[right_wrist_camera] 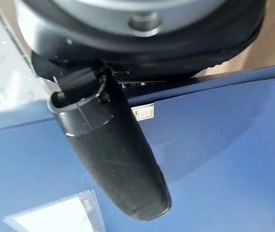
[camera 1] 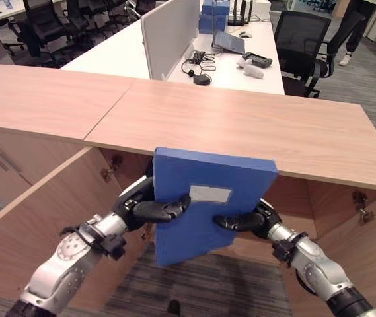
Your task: Put the empty folder in the office cabinet
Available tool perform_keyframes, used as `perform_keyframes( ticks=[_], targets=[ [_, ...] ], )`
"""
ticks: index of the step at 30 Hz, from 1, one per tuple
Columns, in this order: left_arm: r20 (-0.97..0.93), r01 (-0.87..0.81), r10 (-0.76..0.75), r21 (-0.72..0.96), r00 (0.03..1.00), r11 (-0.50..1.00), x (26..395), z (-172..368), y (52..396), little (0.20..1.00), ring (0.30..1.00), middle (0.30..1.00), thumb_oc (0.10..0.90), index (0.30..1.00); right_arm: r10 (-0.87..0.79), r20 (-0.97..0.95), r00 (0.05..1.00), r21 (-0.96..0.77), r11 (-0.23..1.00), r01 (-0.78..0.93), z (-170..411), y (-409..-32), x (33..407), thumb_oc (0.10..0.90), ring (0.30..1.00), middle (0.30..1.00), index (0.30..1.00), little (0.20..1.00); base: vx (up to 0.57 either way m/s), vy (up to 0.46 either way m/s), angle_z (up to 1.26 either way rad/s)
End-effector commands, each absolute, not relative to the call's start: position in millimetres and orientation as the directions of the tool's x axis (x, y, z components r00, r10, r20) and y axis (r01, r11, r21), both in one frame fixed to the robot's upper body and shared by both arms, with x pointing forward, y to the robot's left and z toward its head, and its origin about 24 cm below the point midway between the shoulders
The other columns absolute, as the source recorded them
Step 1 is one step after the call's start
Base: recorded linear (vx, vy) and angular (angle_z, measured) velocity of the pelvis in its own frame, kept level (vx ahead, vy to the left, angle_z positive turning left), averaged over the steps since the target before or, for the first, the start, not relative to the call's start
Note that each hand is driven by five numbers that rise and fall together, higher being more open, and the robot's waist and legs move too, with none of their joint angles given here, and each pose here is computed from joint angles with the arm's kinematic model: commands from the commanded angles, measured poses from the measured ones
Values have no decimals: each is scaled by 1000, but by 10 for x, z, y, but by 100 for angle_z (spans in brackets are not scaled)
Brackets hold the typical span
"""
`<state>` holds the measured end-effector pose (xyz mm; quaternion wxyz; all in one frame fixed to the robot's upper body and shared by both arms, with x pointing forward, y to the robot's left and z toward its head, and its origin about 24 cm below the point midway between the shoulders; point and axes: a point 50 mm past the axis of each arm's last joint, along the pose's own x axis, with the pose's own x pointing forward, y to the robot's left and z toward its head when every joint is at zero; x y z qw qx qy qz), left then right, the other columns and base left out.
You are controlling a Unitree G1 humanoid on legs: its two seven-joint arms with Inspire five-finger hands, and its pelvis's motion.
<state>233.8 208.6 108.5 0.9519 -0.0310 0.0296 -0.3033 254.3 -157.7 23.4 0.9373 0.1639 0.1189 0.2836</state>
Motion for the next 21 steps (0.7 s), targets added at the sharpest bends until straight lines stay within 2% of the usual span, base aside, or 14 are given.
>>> perform_keyframes(
  ticks=[1,6,7,8,9,21],
  targets=[
    [352,868,-797,-119,491,482,2252,1650,1438,300,300,300,400,300,743,341,576,359,464,-810,1134,-939,2700,800,900,900,900,900,0,0,0],
    [376,869,-786,-149,492,472,2254,1644,1406,300,300,300,400,300,731,416,541,393,392,-832,1205,-796,2625,800,900,900,900,900,0,0,0],
    [384,867,-780,-154,494,473,2256,1643,1399,300,300,300,400,300,723,434,538,403,378,-834,1223,-767,2616,595,592,592,592,592,0,0,0],
    [395,864,-772,-162,499,476,2258,1641,1390,300,300,300,400,300,712,454,536,412,365,-835,1245,-741,2604,453,380,380,380,380,0,0,0],
    [404,860,-761,-174,507,480,2262,1632,1385,300,300,300,400,300,701,467,540,421,361,-832,1257,-729,2600,400,300,300,300,300,0,0,0],
    [497,796,-632,-256,595,548,2284,1608,1439,300,300,300,400,300,590,563,578,463,354,-813,1385,-716,2584,400,300,300,300,300,-1,1,-1]
  ],
)
